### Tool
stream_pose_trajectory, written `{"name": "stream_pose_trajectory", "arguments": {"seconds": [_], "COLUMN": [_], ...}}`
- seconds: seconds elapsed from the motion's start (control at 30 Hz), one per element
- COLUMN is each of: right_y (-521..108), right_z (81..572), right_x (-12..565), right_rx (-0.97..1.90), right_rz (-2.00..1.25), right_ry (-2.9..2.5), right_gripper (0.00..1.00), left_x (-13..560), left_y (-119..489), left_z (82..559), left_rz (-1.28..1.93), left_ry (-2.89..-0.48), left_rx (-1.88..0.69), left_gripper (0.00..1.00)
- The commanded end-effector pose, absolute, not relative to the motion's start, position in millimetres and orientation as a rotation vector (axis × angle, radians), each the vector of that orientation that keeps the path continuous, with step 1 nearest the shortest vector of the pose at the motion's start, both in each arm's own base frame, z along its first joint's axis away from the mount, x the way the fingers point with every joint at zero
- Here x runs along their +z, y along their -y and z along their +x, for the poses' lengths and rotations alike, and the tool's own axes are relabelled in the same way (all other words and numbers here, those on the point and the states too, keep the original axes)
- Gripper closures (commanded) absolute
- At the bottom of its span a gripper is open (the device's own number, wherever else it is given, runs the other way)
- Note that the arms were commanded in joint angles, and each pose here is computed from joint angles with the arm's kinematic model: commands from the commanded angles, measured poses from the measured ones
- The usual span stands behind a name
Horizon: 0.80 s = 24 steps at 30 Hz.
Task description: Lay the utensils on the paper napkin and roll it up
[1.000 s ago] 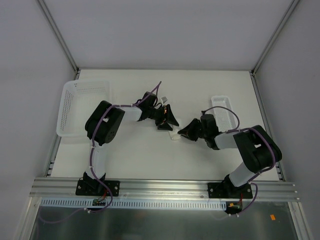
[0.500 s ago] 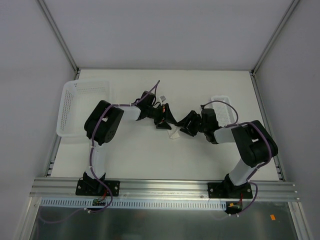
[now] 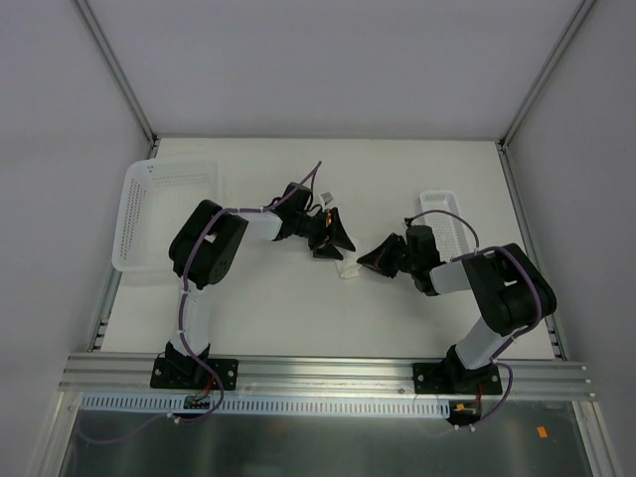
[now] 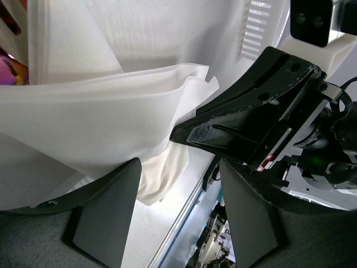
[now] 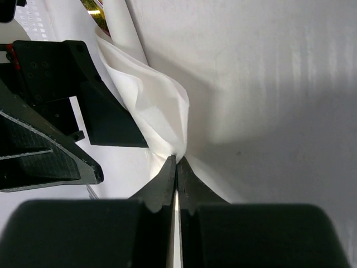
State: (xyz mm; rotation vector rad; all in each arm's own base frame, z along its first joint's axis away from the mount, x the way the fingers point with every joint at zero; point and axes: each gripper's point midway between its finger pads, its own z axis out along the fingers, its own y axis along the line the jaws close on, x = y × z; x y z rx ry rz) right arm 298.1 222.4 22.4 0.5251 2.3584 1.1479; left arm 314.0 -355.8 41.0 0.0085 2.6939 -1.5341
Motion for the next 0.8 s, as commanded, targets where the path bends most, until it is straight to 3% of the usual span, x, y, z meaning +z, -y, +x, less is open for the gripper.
{"name": "stream_pose_trajectory", "arguments": {"seconds": [0.0, 0.03, 0.13, 0.17, 0.27, 0.37, 0.77], "right_y": [-196.1, -195.6, -199.4, -201.5, -207.5, -215.0, -240.0], "right_z": [285.0, 283.4, 280.5, 285.4, 296.2, 303.3, 307.8], "right_x": [-2.6, -5.3, -9.1, -1.9, 16.4, 33.1, 36.6], "right_rx": [1.031, 1.034, 1.064, 1.090, 1.139, 1.189, 1.264], "right_rz": [0.678, 0.696, 0.720, 0.700, 0.646, 0.581, 0.440], "right_ry": [-2.413, -2.422, -2.450, -2.416, -2.357, -2.321, -2.349], "right_gripper": [1.00, 1.00, 0.81, 0.64, 0.42, 0.38, 0.40], "left_x": [-25.8, -26.4, -26.0, -26.4, -26.1, -25.1, -21.7], "left_y": [324.3, 323.7, 324.3, 324.0, 323.3, 323.6, 326.4], "left_z": [299.4, 299.7, 300.1, 299.6, 299.2, 299.1, 298.0], "left_rz": [-0.090, -0.093, -0.084, -0.085, -0.080, -0.076, -0.060], "left_ry": [-2.878, -2.879, -2.877, -2.878, -2.878, -2.876, -2.866], "left_rx": [-1.283, -1.282, -1.286, -1.285, -1.288, -1.292, -1.332], "left_gripper": [0.38, 0.39, 0.39, 0.39, 0.38, 0.39, 0.39]}}
